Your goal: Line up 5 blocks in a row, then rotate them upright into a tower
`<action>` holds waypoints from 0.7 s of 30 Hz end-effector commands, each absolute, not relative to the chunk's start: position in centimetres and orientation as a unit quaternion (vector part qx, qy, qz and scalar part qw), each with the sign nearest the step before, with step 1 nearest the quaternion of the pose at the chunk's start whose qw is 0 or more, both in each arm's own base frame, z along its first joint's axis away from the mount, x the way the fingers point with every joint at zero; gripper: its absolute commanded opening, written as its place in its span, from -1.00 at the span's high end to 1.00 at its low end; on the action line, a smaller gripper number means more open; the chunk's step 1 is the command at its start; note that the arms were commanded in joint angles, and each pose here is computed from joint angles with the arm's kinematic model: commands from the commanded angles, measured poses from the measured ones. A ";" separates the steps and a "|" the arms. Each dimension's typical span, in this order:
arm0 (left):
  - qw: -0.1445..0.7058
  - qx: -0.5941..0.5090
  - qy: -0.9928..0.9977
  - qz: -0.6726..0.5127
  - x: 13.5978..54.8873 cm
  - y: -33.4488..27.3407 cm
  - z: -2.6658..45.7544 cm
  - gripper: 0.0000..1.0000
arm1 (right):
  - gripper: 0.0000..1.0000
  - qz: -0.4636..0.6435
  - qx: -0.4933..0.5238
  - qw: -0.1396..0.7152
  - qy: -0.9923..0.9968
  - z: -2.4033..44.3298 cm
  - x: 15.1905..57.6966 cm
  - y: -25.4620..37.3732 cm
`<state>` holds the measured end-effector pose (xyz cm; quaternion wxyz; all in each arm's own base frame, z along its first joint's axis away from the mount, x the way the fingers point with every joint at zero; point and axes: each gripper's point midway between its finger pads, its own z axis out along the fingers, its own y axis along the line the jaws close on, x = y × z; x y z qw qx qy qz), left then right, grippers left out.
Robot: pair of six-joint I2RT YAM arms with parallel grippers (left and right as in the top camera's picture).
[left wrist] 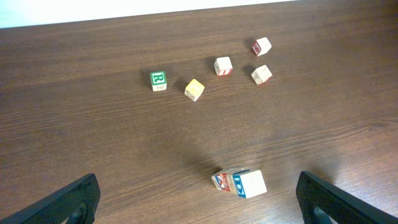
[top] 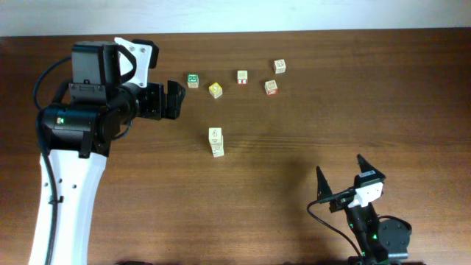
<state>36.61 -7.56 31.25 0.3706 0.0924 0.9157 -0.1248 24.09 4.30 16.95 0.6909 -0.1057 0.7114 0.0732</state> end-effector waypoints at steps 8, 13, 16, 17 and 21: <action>0.381 0.101 0.911 -0.121 36.4 -7.5 31.9 -0.98 | -0.96 0.078 -0.096 0.684 0.719 16.2 24.1 4.1; 0.381 0.101 0.911 -0.121 36.4 -7.5 31.9 -0.98 | -0.96 0.078 -0.096 0.684 0.719 16.2 24.1 4.1; 0.381 0.103 0.911 -0.121 36.3 -7.6 32.0 -0.98 | -0.96 0.078 -0.096 0.684 0.719 16.2 24.1 4.1; 0.384 0.103 0.909 -0.122 36.1 -7.6 32.3 -0.98 | -0.96 0.078 -0.096 0.684 0.719 16.2 24.1 4.1; 0.428 0.111 0.895 -0.063 33.9 -5.6 34.3 -0.98 | -0.97 0.078 -0.096 0.684 0.719 16.2 24.1 4.1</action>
